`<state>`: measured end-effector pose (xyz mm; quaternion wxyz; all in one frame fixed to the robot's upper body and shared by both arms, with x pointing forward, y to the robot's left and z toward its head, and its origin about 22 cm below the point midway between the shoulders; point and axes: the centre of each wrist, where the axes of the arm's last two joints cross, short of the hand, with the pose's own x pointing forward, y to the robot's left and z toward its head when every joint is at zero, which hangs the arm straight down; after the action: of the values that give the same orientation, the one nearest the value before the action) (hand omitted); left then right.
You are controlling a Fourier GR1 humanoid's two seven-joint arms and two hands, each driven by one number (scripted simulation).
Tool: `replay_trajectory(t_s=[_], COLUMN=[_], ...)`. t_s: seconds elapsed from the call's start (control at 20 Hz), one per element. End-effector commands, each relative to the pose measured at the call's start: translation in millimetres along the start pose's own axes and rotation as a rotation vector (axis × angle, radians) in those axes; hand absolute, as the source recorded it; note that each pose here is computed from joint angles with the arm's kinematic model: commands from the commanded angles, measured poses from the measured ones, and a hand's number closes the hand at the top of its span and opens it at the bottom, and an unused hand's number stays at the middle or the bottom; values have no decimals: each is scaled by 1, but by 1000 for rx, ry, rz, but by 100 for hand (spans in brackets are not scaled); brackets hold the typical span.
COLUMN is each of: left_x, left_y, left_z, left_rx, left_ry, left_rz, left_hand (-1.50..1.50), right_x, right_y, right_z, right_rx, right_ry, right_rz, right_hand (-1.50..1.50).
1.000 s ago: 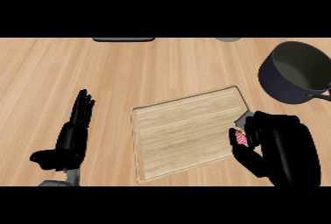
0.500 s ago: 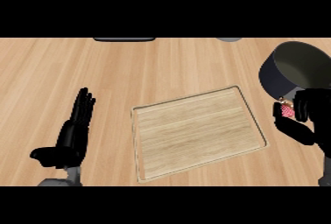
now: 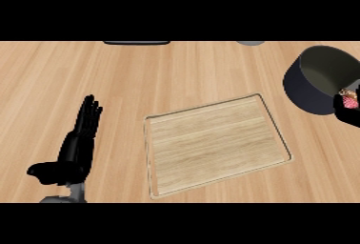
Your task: Pick the cupcake from the tray and place it in the pot
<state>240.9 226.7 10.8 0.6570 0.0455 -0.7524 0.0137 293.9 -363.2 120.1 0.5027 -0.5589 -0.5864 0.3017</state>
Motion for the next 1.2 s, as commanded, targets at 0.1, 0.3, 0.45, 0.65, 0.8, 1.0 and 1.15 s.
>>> replay_trajectory(t_s=[0.1,0.3,0.45,0.65,0.8,1.0,1.15], left_x=[-9,-4,-1,6,-3,-2,-2], left_y=[-10,-17,9,0,-6,-12,-7], left_z=[7,13,-1,-10,-8,-7,-3], left_rx=[13,-17,-32,-9,-18,-24,-21], left_ry=[-3,-2,-3,-13,-1,-14,-4], left_rz=[5,20,8,-7,4,13,12], left_hand=[0,0,0,0,0,0,0], right_x=[-46,-66,-83,-102,-116,-104,-110], right_y=[27,44,60,64,67,70,67], right_z=[-11,-32,-29,-18,-13,-23,-22], right_rx=[127,206,232,366,426,360,200], right_ry=[25,39,109,257,285,185,179], right_rz=[-10,1,23,102,53,-236,-445], right_hand=[150,150,150,150,-150,-150,-150])
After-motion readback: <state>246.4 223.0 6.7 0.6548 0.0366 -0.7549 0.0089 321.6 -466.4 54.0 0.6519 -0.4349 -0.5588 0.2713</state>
